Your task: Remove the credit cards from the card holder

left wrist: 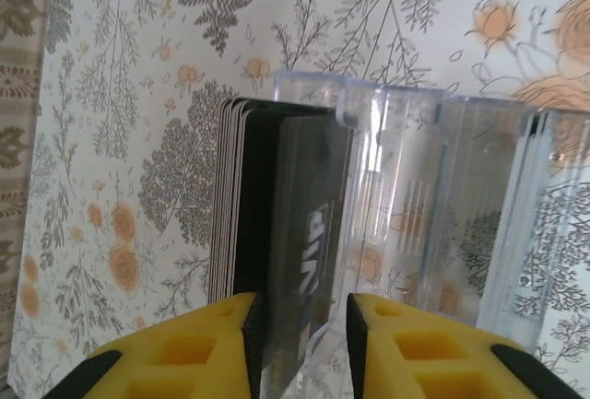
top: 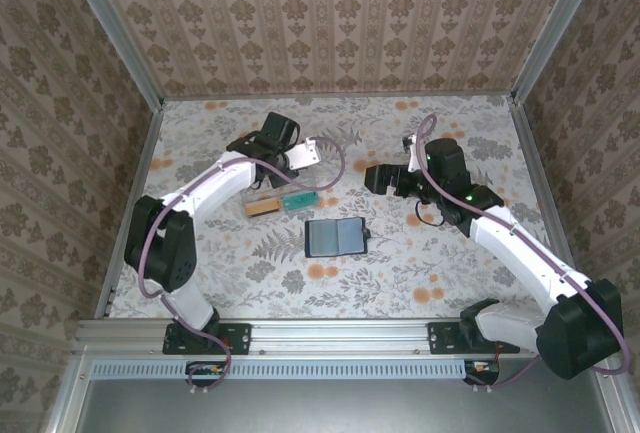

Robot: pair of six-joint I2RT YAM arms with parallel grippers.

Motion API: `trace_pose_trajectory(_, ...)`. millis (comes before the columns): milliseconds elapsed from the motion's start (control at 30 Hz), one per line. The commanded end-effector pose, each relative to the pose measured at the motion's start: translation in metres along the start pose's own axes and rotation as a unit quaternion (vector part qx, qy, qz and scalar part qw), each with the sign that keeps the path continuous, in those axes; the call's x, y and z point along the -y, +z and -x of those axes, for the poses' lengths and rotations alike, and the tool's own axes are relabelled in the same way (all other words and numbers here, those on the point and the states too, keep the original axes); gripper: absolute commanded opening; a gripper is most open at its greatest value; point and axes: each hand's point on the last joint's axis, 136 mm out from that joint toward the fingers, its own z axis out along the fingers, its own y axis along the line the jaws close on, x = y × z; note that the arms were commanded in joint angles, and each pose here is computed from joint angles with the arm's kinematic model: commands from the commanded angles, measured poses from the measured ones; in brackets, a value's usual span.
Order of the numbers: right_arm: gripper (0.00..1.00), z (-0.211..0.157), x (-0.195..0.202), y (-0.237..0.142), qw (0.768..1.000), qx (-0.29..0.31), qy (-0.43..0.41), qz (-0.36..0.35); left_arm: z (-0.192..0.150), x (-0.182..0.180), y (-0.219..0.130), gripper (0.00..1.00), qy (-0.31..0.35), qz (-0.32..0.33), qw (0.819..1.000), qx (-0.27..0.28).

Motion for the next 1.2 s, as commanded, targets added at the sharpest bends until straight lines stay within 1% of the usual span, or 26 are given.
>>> trace_pose_trajectory(0, 1.00, 0.004, -0.003, 0.001, 1.000, -0.002, 0.003, 0.010, -0.001, -0.014, 0.001, 0.32, -0.011, 0.019, 1.000, -0.013)
trace_pose_trajectory(233, 1.00, 0.001, -0.004, 0.004, 1.000, -0.010, 0.006, 0.014, -0.001, -0.034, -0.001, 0.32, -0.030, 0.056, 0.998, -0.015)
trace_pose_trajectory(300, 1.00, 0.001, -0.004, 0.004, 1.000, -0.012, 0.007, 0.015, 0.002, -0.037, -0.007, 0.34, -0.040, 0.061, 0.997, -0.007)
trace_pose_trajectory(400, 1.00, -0.001, -0.005, 0.007, 1.000, -0.019, 0.011, 0.019, 0.006, -0.043, -0.018, 0.45, -0.065, 0.070, 0.995, 0.014)
trace_pose_trajectory(500, 1.00, -0.003, -0.007, 0.010, 0.999, -0.028, 0.017, 0.027, 0.005, -0.048, -0.028, 0.52, -0.089, 0.077, 0.993, 0.024)
trace_pose_trajectory(567, 1.00, -0.005, -0.009, 0.013, 0.998, -0.037, 0.022, 0.033, 0.002, -0.049, -0.034, 0.53, -0.105, 0.079, 0.991, 0.026)
trace_pose_trajectory(633, 1.00, -0.007, -0.011, 0.017, 0.998, -0.046, 0.029, 0.039, 0.000, -0.050, -0.041, 0.57, -0.126, 0.081, 0.988, 0.034)
trace_pose_trajectory(667, 1.00, -0.008, -0.012, 0.018, 0.997, -0.050, 0.032, 0.042, -0.001, -0.050, -0.047, 0.59, -0.139, 0.083, 0.986, 0.040)
trace_pose_trajectory(733, 1.00, -0.010, -0.014, 0.020, 0.997, -0.058, 0.035, 0.046, -0.004, -0.053, -0.058, 0.68, -0.170, 0.094, 0.979, 0.056)
trace_pose_trajectory(800, 1.00, -0.014, -0.016, 0.023, 0.996, -0.066, 0.032, 0.046, -0.006, -0.055, -0.074, 0.79, -0.211, 0.100, 0.969, 0.080)
trace_pose_trajectory(933, 1.00, -0.024, -0.023, 0.029, 0.995, -0.082, 0.018, 0.044, -0.012, -0.054, -0.105, 0.80, -0.300, 0.108, 0.939, 0.129)
trace_pose_trajectory(967, 0.99, -0.028, -0.026, 0.031, 0.995, -0.091, 0.013, 0.044, -0.023, -0.058, -0.113, 0.80, -0.334, 0.110, 0.927, 0.134)
trace_pose_trajectory(1000, 0.98, -0.033, -0.029, 0.033, 0.994, -0.102, 0.011, 0.043, -0.026, -0.056, -0.120, 0.81, -0.365, 0.102, 0.915, 0.141)
trace_pose_trajectory(1100, 0.88, -0.047, -0.034, 0.041, 0.991, -0.129, 0.005, 0.041, -0.033, -0.043, -0.138, 0.80, -0.436, 0.076, 0.882, 0.159)
trace_pose_trajectory(1167, 0.80, -0.057, -0.036, 0.044, 0.989, -0.144, 0.003, 0.039, -0.038, -0.034, -0.145, 0.79, -0.490, 0.064, 0.853, 0.166)
